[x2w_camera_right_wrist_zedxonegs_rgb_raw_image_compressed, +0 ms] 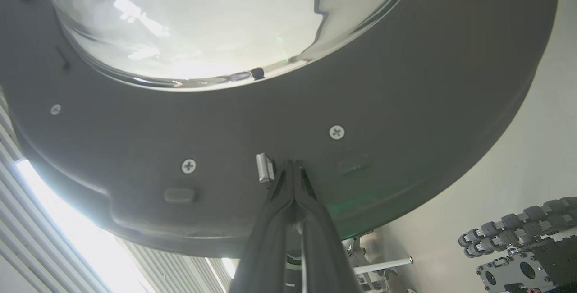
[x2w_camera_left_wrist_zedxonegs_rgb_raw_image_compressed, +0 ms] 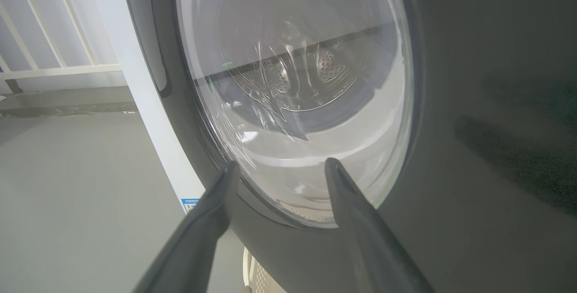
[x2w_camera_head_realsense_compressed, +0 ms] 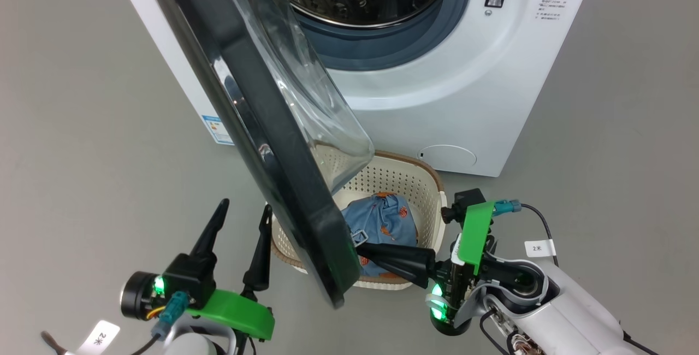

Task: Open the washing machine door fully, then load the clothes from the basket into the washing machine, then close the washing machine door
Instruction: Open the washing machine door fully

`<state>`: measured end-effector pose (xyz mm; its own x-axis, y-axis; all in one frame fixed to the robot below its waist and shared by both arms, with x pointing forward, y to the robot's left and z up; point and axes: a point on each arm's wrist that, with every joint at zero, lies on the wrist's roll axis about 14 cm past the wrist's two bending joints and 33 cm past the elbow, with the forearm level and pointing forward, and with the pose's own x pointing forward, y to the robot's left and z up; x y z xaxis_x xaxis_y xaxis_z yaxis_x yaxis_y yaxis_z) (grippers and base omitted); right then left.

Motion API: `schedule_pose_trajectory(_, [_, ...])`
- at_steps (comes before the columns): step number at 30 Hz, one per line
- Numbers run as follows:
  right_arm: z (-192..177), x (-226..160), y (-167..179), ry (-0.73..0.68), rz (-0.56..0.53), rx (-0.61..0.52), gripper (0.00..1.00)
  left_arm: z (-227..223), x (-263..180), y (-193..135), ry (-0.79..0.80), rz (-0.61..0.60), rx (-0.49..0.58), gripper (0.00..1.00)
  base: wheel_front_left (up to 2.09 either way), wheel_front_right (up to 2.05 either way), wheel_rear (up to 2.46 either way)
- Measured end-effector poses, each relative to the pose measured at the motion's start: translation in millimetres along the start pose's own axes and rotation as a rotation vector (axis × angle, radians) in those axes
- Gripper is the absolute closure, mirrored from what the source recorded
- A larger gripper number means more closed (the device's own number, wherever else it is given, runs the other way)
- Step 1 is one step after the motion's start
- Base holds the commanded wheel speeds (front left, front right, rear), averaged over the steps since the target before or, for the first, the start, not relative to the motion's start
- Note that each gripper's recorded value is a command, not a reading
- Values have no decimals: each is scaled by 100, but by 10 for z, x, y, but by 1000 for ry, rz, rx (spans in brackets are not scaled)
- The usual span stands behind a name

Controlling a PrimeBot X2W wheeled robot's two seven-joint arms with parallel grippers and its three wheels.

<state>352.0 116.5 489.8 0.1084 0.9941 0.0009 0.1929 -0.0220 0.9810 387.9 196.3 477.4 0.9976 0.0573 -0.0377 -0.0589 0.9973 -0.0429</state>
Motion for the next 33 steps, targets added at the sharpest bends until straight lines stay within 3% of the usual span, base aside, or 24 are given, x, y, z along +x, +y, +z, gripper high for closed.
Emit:
schedule_pose_trajectory(14, [309,-156,38,-198,-5,-46,100,10,15,-26,-4,-7,-4,0,0,0,0])
schedule_pose_trajectory(21, [961,-698,267,-579,-42,-250,97,48,33,-37,-16,-9,-8,0,0,0,0])
schedule_pose_trajectory(22, [1020,-798,284,-628,-62,-296,90,59,30,-41,-19,-10,-9,0,0,0,0])
schedule_pose_trajectory(23, [1074,-902,284,-679,-84,-339,36,69,26,-44,-22,-11,-9,0,0,0,0])
schedule_pose_trajectory(24, [1130,-1015,284,-739,-101,-373,36,72,21,-48,-23,-12,-10,0,0,0,0])
schedule_pose_trajectory(25, [1173,-1123,275,-792,-124,-413,0,69,18,-53,-22,-13,-10,0,0,0,0])
schedule_pose_trajectory(33, [1339,-1877,353,-1116,-267,-731,0,46,-16,-103,-17,-25,-17,0,0,0,0])
